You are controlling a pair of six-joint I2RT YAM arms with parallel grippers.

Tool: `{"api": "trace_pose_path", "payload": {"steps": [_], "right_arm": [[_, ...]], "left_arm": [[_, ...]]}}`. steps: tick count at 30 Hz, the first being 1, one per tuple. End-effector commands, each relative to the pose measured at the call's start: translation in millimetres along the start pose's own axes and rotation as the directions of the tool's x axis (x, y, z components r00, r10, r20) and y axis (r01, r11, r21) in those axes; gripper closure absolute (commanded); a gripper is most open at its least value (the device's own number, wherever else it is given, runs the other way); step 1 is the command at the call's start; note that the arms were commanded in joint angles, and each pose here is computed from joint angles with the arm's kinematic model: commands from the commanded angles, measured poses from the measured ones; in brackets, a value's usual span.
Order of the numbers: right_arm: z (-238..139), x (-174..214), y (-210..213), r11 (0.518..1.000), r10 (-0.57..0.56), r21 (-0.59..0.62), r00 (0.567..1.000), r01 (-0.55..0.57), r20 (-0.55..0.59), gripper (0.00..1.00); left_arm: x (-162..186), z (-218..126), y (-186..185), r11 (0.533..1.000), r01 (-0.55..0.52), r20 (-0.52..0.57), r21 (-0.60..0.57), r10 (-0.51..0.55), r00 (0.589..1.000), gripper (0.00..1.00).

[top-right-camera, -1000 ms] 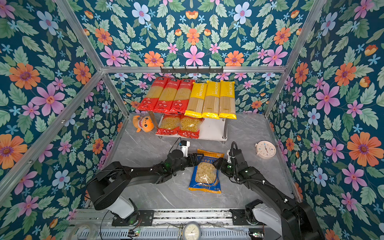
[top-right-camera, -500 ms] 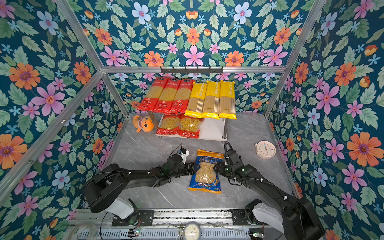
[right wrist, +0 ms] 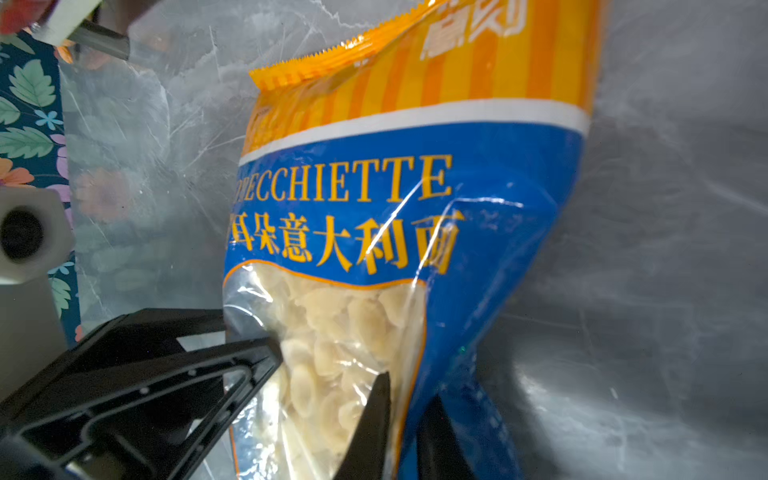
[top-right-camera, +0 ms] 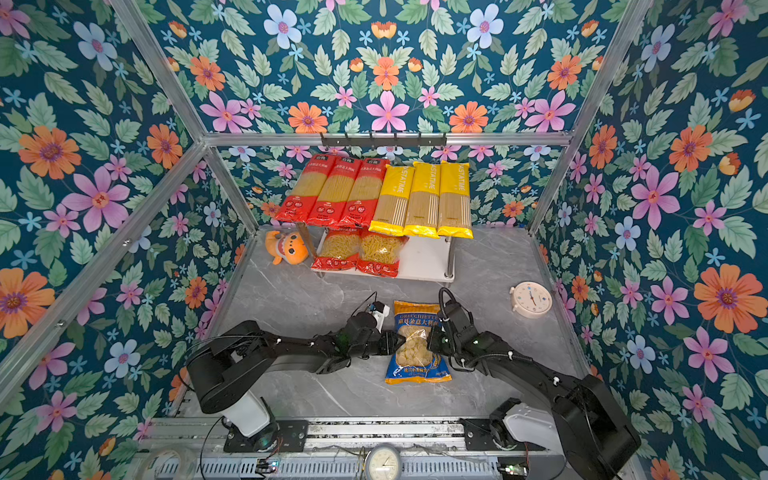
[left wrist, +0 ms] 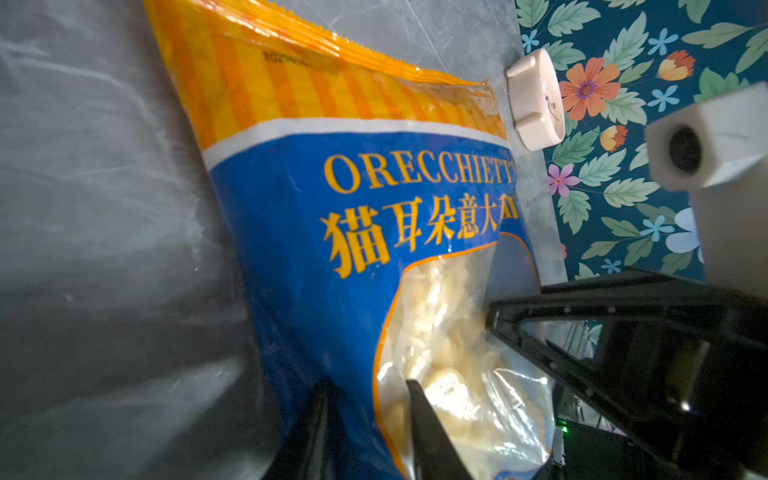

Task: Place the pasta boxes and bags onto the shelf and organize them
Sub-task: 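Grasp the orecchiette bag with both grippers and lift it, then carry the orecchiette bag with both grippers onto the lower shelf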

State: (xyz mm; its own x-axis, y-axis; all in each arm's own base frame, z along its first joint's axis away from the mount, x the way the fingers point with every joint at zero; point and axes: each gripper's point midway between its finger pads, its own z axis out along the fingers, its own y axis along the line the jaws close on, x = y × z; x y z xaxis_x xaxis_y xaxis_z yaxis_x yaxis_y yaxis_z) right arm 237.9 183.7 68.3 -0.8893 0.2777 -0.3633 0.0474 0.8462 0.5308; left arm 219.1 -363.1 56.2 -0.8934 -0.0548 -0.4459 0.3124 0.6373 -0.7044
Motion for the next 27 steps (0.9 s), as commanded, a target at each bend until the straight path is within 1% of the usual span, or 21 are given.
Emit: {"api": "trace_pose_path", "payload": {"steps": [1, 5, 7, 10, 13, 16, 19, 22, 24, 27], "right_arm": [[-6, -11, 21, 0.996, -0.009, -0.092, 0.999, 0.014, 0.048, 0.92], [-18, -19, 31, 0.99, -0.035, -0.133, 0.994, 0.048, 0.1, 1.0], [-24, -22, 34, 0.987, -0.041, -0.147, 0.992, 0.058, 0.12, 1.0], [-34, -26, 40, 0.983, -0.044, -0.171, 0.988, 0.069, 0.147, 1.0], [-45, -30, 47, 0.976, -0.038, -0.207, 0.984, 0.075, 0.175, 1.0], [-52, -37, 55, 0.966, -0.031, -0.244, 0.975, 0.086, 0.22, 1.0], [-58, -44, 62, 0.958, -0.046, -0.262, 0.964, 0.117, 0.261, 1.0], [-66, -55, 74, 0.947, -0.084, -0.272, 0.949, 0.17, 0.303, 1.0], [-72, -66, 81, 0.941, -0.091, -0.277, 0.932, 0.196, 0.351, 1.0], [-78, -83, 96, 0.929, -0.109, -0.281, 0.906, 0.239, 0.41, 1.0]], "left_arm": [[-3, 2, -17, 0.997, -0.021, -0.002, 0.069, 0.021, 1.0, 0.78], [-12, -2, -28, 0.995, -0.042, 0.026, 0.094, 0.039, 0.999, 0.87], [-17, -6, -32, 0.994, -0.049, 0.046, 0.098, 0.045, 0.998, 0.91], [-23, -13, -41, 0.989, -0.059, 0.077, 0.133, 0.049, 0.996, 0.97], [-30, -23, -50, 0.985, -0.067, 0.114, 0.158, 0.049, 0.992, 1.0], [-38, -34, -57, 0.982, -0.098, 0.165, 0.163, 0.071, 0.984, 1.0], [-52, -49, -67, 0.975, -0.157, 0.239, 0.158, 0.116, 0.964, 1.0], [-67, -65, -78, 0.962, -0.24, 0.317, 0.133, 0.188, 0.93, 1.0], [-80, -73, -84, 0.949, -0.303, 0.358, 0.088, 0.254, 0.898, 1.0], [-98, -74, -90, 0.921, -0.389, 0.372, 0.007, 0.359, 0.856, 1.0]]}}
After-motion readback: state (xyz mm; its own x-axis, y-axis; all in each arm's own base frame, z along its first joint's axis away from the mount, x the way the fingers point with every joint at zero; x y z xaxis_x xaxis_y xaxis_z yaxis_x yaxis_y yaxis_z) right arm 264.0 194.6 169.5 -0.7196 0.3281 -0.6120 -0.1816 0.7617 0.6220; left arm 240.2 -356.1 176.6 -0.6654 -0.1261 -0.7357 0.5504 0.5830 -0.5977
